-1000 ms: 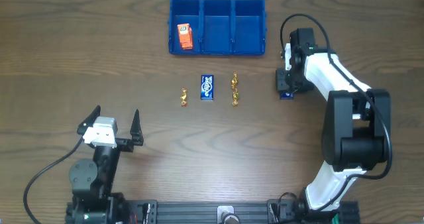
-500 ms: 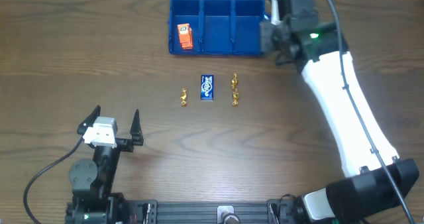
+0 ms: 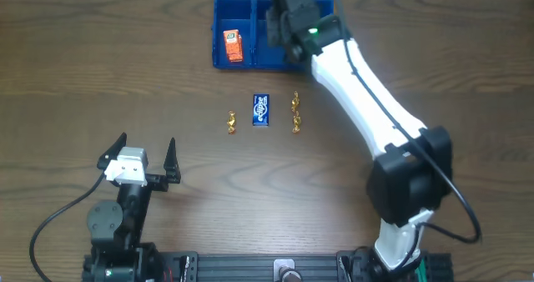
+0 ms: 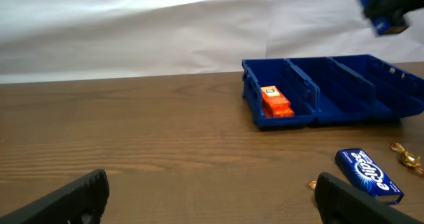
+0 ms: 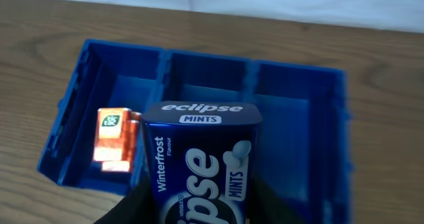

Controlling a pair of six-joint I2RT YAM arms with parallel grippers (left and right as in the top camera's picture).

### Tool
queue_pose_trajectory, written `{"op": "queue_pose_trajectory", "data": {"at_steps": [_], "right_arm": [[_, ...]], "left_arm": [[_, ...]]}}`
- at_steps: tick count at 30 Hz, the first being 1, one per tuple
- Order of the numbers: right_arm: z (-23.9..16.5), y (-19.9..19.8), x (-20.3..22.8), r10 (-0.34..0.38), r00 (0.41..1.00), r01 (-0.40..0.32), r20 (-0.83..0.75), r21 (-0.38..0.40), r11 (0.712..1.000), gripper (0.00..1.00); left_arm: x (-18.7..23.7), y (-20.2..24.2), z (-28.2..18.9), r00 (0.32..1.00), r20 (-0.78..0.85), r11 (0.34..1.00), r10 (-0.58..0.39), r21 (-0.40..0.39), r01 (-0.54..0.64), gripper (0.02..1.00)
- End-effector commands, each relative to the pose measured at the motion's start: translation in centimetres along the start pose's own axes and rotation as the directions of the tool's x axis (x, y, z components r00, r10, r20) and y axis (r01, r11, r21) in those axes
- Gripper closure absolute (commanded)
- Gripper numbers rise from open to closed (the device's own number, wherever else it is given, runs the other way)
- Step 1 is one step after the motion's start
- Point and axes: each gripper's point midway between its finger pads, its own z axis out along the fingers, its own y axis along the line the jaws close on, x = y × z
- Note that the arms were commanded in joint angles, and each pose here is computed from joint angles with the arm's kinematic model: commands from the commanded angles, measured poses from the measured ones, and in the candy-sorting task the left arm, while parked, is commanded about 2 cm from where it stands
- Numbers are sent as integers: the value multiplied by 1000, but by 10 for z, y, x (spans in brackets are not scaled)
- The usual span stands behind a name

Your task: Sort Candies Into Trays

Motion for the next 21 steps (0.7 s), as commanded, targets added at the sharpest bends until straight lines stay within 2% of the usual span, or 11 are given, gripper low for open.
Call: {"op": "queue_pose_trajectory", "data": {"at_steps": [1,6,14,19,21], "right_arm": [[25,14,5,27,1000,-27,4,3,1000,965],[52,16,22,18,999,-18,-32,14,1000,965],[70,18,26,20,1000,-20,-21,16,1000,965],[70,15,24,22,1000,-21,-9,35,999,820],[70,14,24,22,1000,-22,-8,38,999,798]], "left_arm": [[16,-4,1,999,-46,1000,8,25,-7,23],[16,-4,1,999,-46,1000,8,25,-7,20],[16,-4,1,999,-45,1000,8,25,-7,20],[16,-4,1,999,-46,1000,8,25,-7,20],[16,-4,1,999,-46,1000,8,25,-7,20]]}}
